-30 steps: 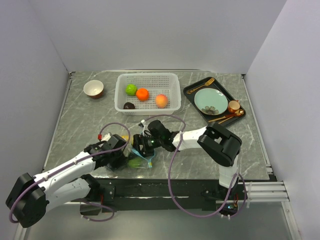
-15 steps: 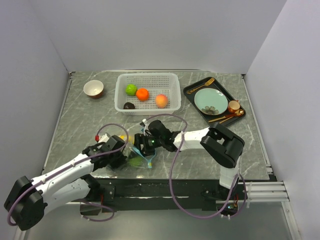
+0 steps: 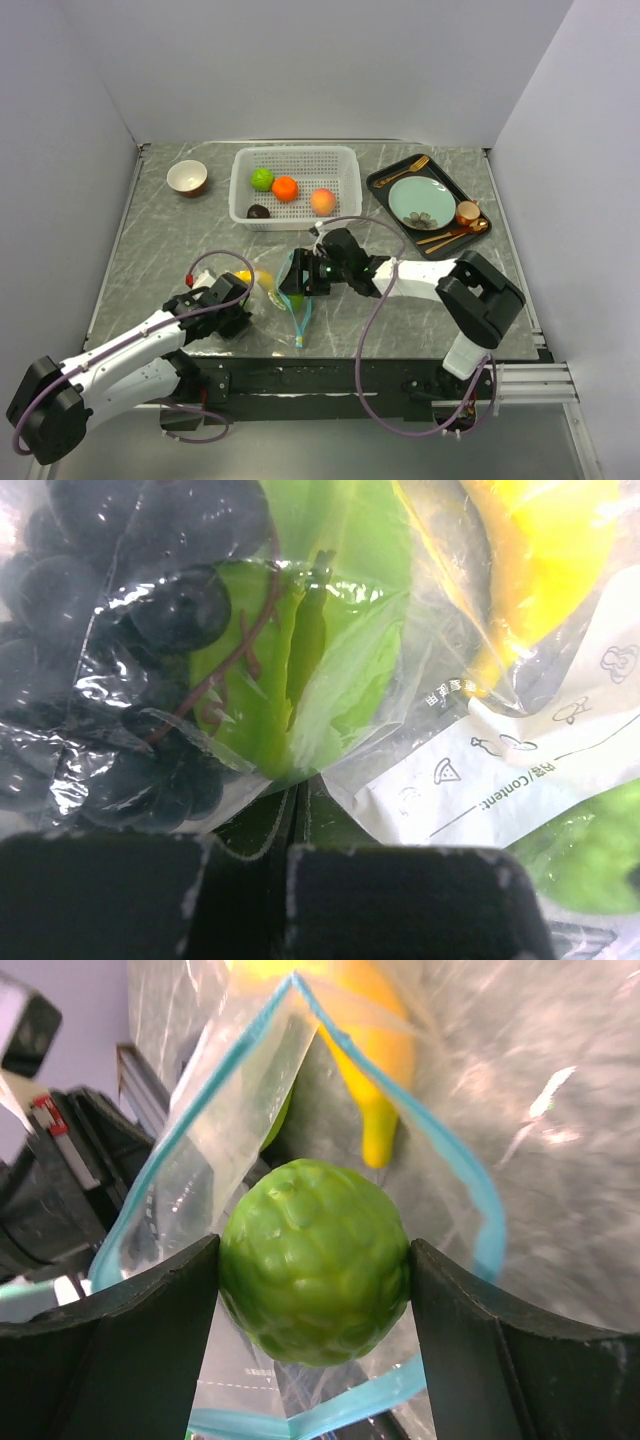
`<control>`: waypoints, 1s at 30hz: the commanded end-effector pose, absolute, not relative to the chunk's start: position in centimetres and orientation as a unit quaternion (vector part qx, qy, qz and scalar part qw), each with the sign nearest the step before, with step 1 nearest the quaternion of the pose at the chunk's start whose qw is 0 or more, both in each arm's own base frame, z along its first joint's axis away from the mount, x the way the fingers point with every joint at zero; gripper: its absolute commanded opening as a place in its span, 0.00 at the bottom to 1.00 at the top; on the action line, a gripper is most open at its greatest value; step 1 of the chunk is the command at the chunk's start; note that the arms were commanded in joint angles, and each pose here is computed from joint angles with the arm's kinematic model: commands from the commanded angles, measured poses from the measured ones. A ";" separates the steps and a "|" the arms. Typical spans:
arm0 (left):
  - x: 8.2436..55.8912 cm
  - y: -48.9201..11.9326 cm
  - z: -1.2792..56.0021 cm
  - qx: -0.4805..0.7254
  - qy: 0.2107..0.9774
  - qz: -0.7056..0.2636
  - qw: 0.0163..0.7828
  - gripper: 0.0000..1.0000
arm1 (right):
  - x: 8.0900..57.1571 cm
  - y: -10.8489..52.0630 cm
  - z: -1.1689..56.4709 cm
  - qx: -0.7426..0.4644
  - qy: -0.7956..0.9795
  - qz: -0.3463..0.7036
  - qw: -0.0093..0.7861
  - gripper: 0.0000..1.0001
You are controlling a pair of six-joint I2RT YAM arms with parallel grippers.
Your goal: Open the zip-top bag and remove the fake food
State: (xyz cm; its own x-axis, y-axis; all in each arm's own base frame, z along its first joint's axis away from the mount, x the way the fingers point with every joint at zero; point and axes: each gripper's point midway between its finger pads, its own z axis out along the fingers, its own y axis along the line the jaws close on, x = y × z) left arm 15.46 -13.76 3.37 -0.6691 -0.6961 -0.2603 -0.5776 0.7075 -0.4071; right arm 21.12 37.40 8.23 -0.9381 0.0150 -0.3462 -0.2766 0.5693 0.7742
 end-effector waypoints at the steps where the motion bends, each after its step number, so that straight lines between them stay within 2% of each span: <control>1: 15.9 -13.3 3.6 -0.363 0.894 -0.144 0.219 0.01 | 22.8 35.1 9.3 -0.058 0.878 0.428 0.205 0.40; 7: 16.1 -13.6 4.2 -0.360 0.892 -0.157 0.225 0.01 | 24.6 31.9 10.5 -0.041 0.888 0.389 0.241 0.40; 12: 16.4 -13.9 4.9 -0.350 0.893 -0.165 0.229 0.01 | 26.9 29.9 13.7 -0.026 0.883 0.367 0.291 0.40; 23: 16.7 -14.9 6.7 -0.325 0.894 -0.198 0.236 0.01 | 40.0 29.3 21.9 0.024 0.853 0.326 0.406 0.41; 25: 16.8 -15.1 7.1 -0.322 0.893 -0.205 0.238 0.02 | 42.1 29.4 21.9 0.030 0.858 0.310 0.409 0.43; 26: 16.9 -15.2 7.4 -0.319 0.893 -0.209 0.240 0.03 | 42.8 29.6 21.7 0.032 0.859 0.308 0.407 0.52; 27: 16.8 -15.3 7.6 -0.317 0.892 -0.215 0.242 0.07 | 43.9 29.8 21.3 0.036 0.859 0.308 0.407 0.56; 30: 17.0 -15.7 8.3 -0.311 0.888 -0.232 0.246 0.10 | 45.7 30.5 20.4 0.038 0.859 0.314 0.403 0.63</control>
State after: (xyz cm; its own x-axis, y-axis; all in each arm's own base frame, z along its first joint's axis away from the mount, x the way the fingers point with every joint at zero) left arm 16.02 -14.42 5.61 -0.6834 -0.6718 -0.2856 -0.5001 0.7159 -0.4873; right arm 43.32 30.80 22.01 -0.6680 0.3256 -0.6692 -0.2190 0.7734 0.5949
